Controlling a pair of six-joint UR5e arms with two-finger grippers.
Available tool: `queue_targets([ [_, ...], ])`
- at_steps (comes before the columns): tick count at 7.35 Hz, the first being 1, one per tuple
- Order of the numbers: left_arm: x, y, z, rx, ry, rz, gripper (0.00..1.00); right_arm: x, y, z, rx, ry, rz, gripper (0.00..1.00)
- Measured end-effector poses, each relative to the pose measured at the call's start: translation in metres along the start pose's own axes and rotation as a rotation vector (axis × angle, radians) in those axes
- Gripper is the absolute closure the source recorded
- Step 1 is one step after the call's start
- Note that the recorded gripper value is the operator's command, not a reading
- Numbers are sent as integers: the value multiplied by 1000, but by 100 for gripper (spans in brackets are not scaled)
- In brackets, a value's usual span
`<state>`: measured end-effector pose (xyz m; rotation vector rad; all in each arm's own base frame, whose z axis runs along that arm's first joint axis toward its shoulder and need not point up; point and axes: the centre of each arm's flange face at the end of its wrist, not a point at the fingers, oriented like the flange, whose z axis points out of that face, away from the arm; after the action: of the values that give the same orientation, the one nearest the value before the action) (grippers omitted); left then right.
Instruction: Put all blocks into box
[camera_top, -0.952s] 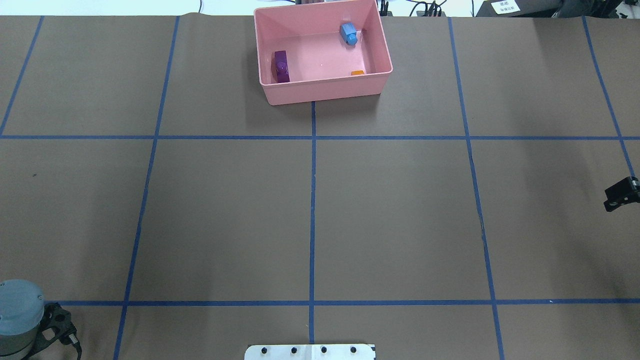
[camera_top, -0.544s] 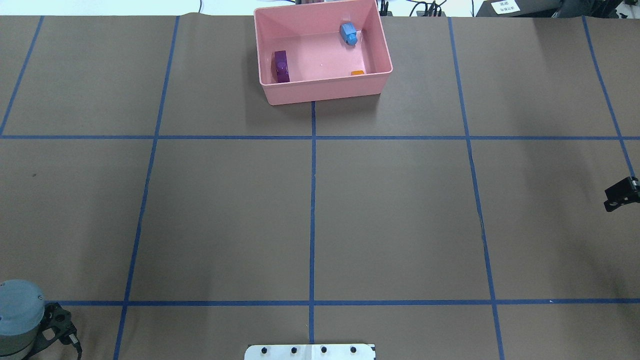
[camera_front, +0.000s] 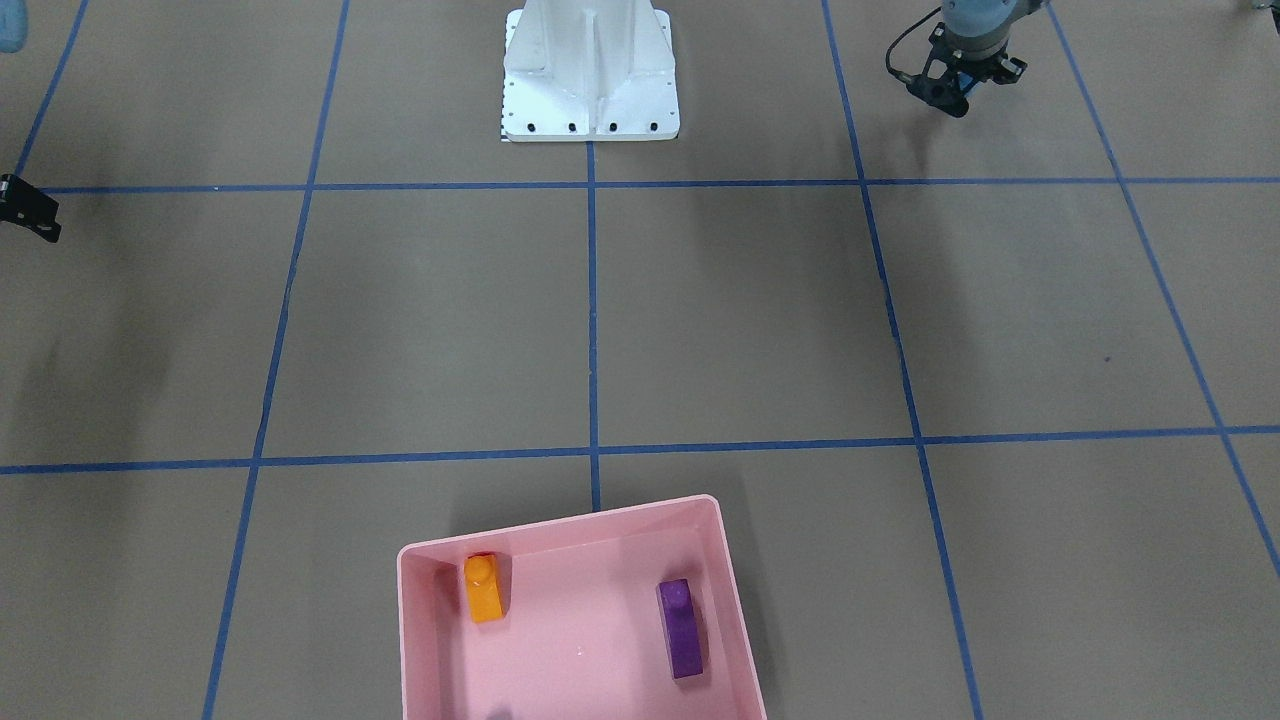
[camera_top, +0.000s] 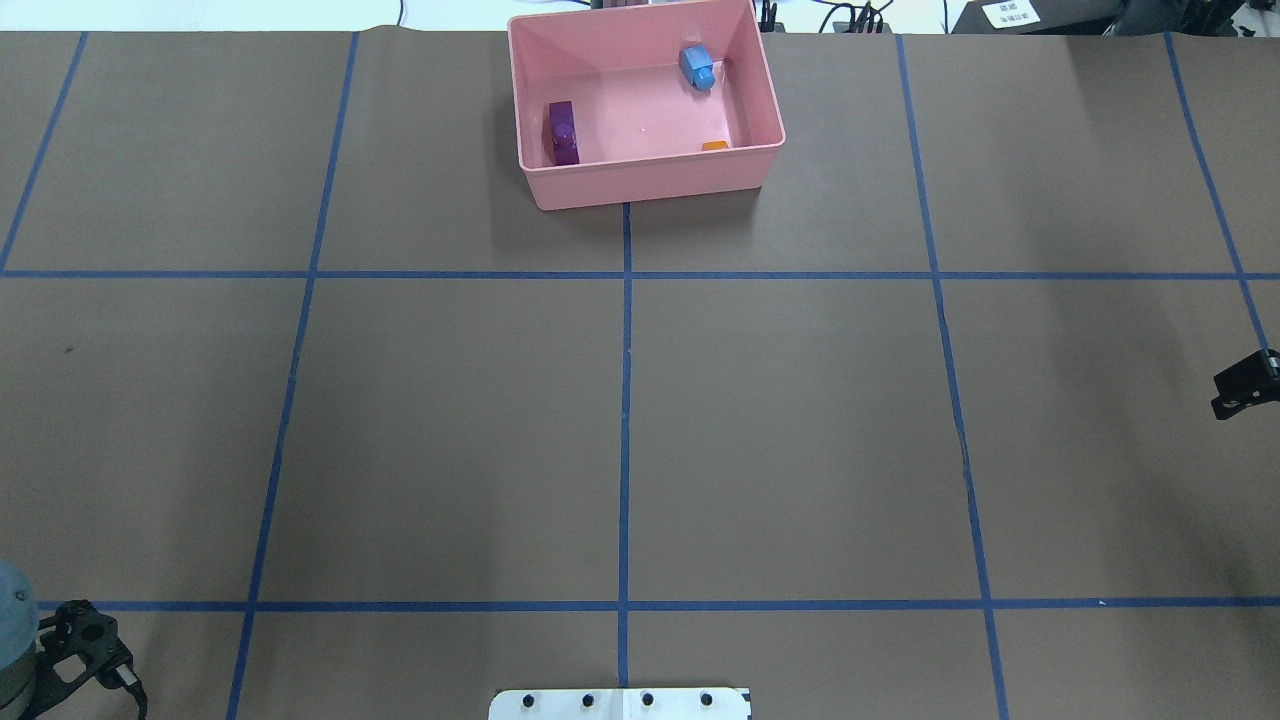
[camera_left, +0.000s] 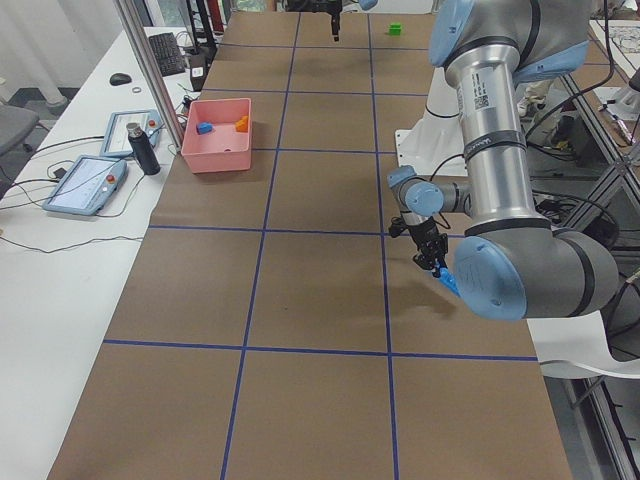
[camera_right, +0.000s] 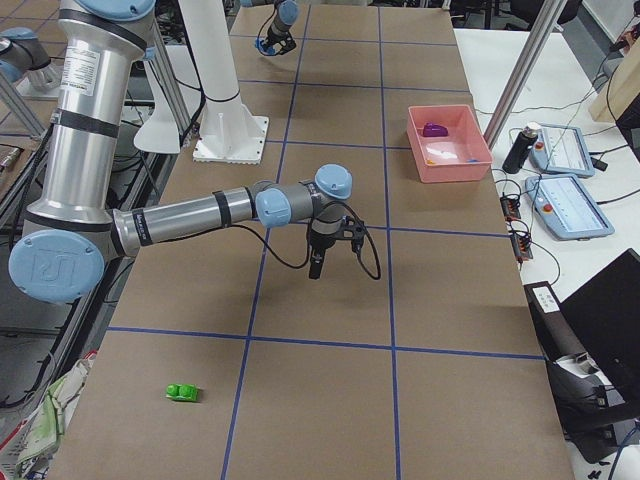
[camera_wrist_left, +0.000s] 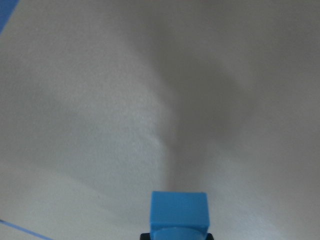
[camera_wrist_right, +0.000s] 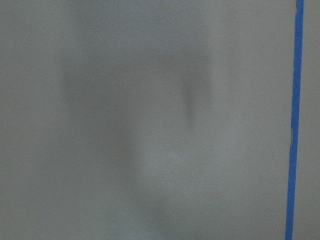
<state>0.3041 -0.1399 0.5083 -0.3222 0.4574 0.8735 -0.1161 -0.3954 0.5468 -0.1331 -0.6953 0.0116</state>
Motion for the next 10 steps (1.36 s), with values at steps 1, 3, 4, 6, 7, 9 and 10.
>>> queue_targets([
  [1,10,6,-21,24,32,-63,100,2,0,-2,4,0,-8,0],
  [3,29,-13,-62,102,90,-172,100,27,7,-3,7,10,-68,0],
  [4,33,-35,-89,160,117,-209,100,53,16,-2,5,31,-111,0],
  [6,33,-79,-134,261,156,-256,100,112,42,8,-20,109,-193,0],
  [7,24,-92,-149,297,164,-283,100,135,59,19,-55,134,-190,0],
  [9,-12,-111,-192,377,185,-361,100,185,94,49,-146,171,-168,0],
  [10,-28,-125,-229,402,205,-388,100,207,109,65,-193,185,-150,0],
])
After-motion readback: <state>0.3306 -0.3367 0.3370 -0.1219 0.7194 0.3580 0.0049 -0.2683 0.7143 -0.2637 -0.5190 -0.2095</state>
